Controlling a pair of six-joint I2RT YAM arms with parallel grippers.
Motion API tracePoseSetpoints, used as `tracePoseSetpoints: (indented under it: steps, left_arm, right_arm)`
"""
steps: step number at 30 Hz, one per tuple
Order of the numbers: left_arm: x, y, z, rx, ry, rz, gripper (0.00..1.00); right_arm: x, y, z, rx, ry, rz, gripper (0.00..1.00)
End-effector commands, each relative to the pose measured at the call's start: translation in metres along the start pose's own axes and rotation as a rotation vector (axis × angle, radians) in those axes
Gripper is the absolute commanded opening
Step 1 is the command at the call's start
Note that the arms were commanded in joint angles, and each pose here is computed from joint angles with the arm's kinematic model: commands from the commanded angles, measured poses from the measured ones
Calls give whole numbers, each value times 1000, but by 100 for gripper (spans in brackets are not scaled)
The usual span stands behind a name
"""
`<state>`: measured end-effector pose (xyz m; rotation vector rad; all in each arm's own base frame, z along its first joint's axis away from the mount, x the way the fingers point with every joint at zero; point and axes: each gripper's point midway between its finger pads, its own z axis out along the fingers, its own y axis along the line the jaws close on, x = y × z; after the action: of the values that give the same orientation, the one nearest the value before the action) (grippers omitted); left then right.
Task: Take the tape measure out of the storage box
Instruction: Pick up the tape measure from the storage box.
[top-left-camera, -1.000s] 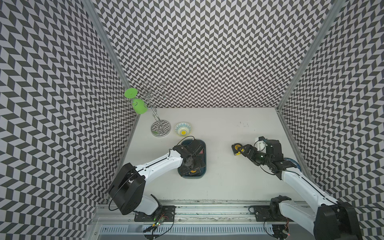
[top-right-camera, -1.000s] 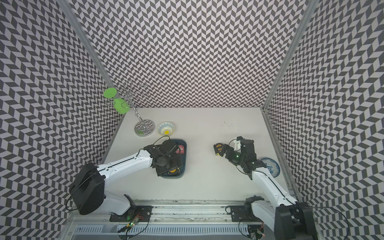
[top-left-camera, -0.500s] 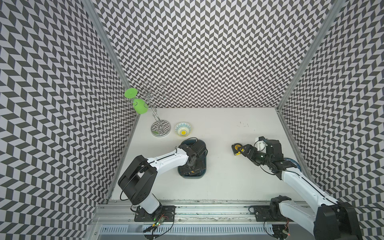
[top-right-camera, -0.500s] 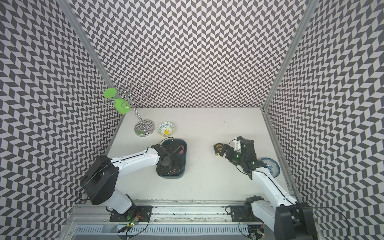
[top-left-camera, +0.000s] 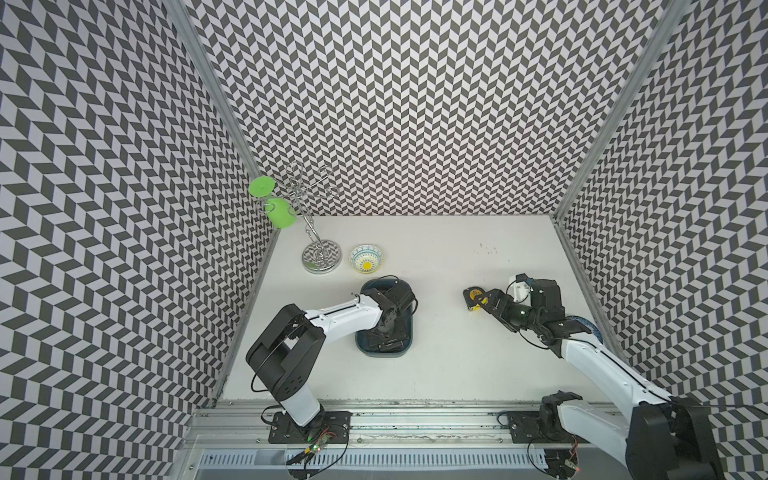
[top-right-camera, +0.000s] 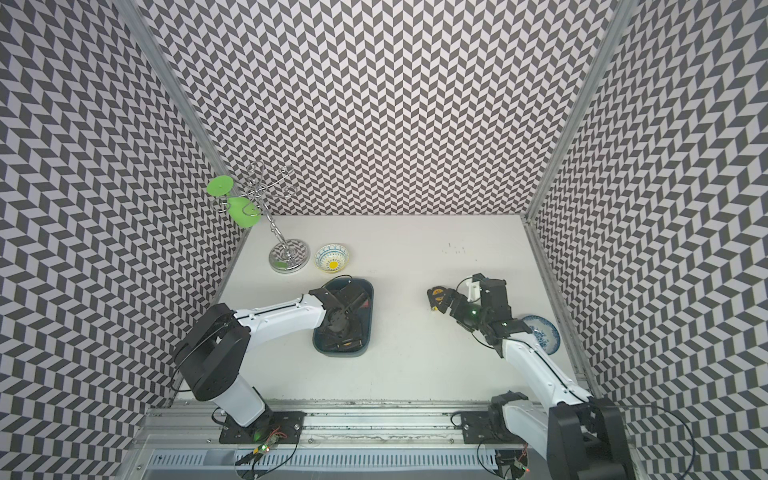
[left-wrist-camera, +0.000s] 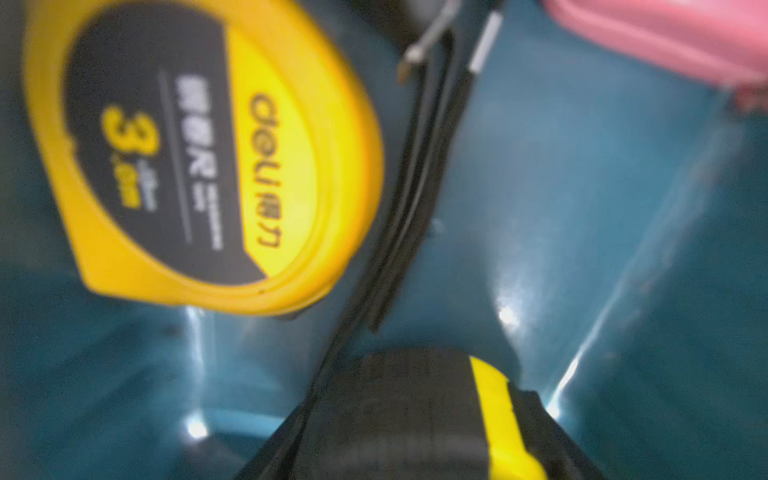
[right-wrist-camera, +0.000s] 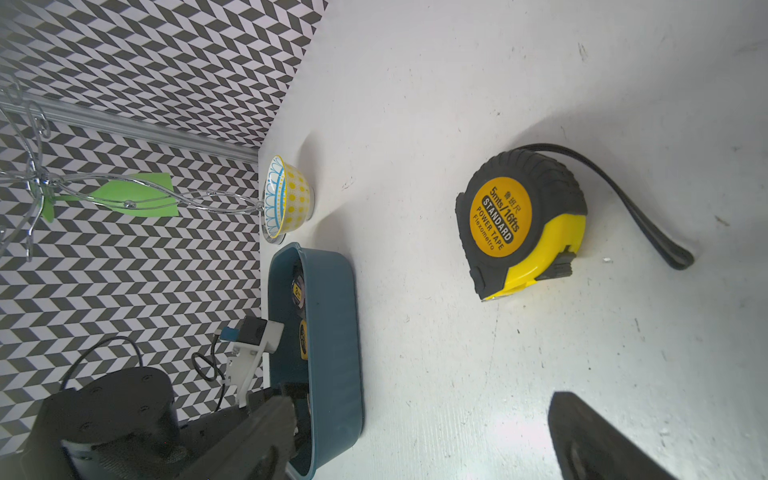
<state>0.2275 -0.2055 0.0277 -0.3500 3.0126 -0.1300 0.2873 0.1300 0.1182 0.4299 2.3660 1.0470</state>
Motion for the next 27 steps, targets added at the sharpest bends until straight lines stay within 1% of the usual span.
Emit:
tracePoseSetpoints:
  steps: [1,2,4,6,9,10,21,27]
  left_arm:
    - [-8,-8,-5,10,-28,10,46]
    - [-8,-9,-7,10,-29,10,38]
    - [-10,-11,-13,21,-37,9,28]
    - [-13,-14,-21,36,-49,4,15]
    - [-17,-19,-38,71,-73,-15,2]
    - [-19,-21,-45,88,-83,-24,0]
    - [-43,-53,-127,305,-200,-143,0]
    - [-52,-73,-155,439,-216,-213,0]
  right_arm:
    - [-15,18,-2,-49,-37,-37,100]
    - [-15,18,-1,-50,-36,-40,100]
    - [-16,21,-1,-57,-35,-47,99]
    - [-15,23,-1,-60,-28,-63,99]
    - [-12,31,0,-79,-14,-97,100]
    - [-11,36,-1,-89,-12,-114,100]
    - [16,82,-4,-215,5,-254,100]
    - [35,119,-10,-317,-8,-339,100]
